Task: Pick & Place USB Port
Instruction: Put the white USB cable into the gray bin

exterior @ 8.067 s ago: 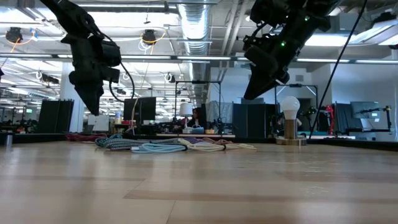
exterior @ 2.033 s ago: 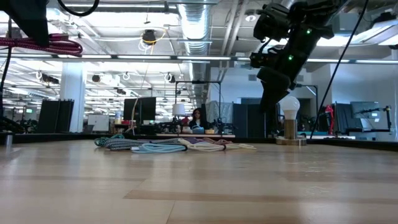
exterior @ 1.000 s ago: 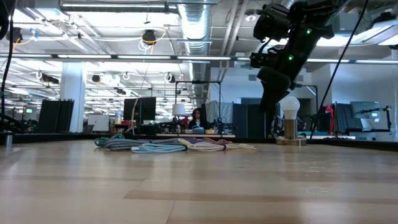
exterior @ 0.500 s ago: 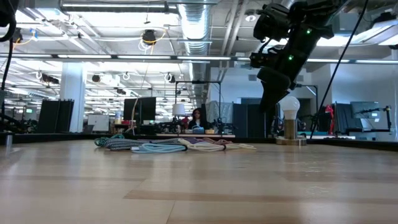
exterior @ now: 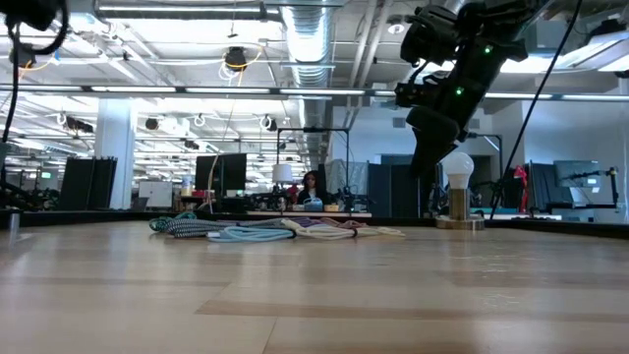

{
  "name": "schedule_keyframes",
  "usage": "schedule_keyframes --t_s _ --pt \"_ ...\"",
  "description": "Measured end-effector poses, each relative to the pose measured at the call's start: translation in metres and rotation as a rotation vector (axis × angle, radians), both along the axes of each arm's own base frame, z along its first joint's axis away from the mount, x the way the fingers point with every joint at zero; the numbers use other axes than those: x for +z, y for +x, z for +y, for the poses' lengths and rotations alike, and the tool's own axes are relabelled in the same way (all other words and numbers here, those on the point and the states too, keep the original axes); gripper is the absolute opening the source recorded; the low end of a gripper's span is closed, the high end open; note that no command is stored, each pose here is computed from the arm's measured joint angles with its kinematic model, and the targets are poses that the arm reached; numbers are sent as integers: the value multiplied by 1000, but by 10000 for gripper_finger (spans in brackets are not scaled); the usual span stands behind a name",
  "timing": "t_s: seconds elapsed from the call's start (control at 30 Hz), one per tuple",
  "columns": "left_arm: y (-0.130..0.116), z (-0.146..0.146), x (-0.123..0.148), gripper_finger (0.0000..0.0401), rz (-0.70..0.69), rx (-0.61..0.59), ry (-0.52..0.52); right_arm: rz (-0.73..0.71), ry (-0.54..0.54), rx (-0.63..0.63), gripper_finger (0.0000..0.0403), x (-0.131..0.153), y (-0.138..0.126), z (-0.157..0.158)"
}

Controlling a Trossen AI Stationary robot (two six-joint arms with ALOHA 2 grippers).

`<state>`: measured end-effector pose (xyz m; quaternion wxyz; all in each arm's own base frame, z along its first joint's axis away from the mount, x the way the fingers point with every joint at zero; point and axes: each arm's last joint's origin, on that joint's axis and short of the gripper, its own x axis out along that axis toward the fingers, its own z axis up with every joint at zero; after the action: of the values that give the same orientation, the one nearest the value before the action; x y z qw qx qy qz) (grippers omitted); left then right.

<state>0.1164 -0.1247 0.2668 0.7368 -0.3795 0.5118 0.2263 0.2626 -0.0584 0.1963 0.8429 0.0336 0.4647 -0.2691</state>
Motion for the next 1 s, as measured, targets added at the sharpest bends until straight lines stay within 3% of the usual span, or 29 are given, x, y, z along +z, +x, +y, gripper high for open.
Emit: schedule_keyframes --t_s 0.13,0.3,0.57,0.83,1.0 --pt "2 21 11 102 -117 108 9 0 0 0 113 0 0 0" --pt "10 46 20 102 -277 282 131 0 0 -1 113 0 0 0" --pt "36 79 14 103 -167 212 328 0 0 -3 113 0 0 -1" --pt "60 118 0 137 18 181 364 0 0 -3 113 0 0 -1" --pt "68 138 1 154 -5 116 342 -18 -2 -3 113 1 1 -1"
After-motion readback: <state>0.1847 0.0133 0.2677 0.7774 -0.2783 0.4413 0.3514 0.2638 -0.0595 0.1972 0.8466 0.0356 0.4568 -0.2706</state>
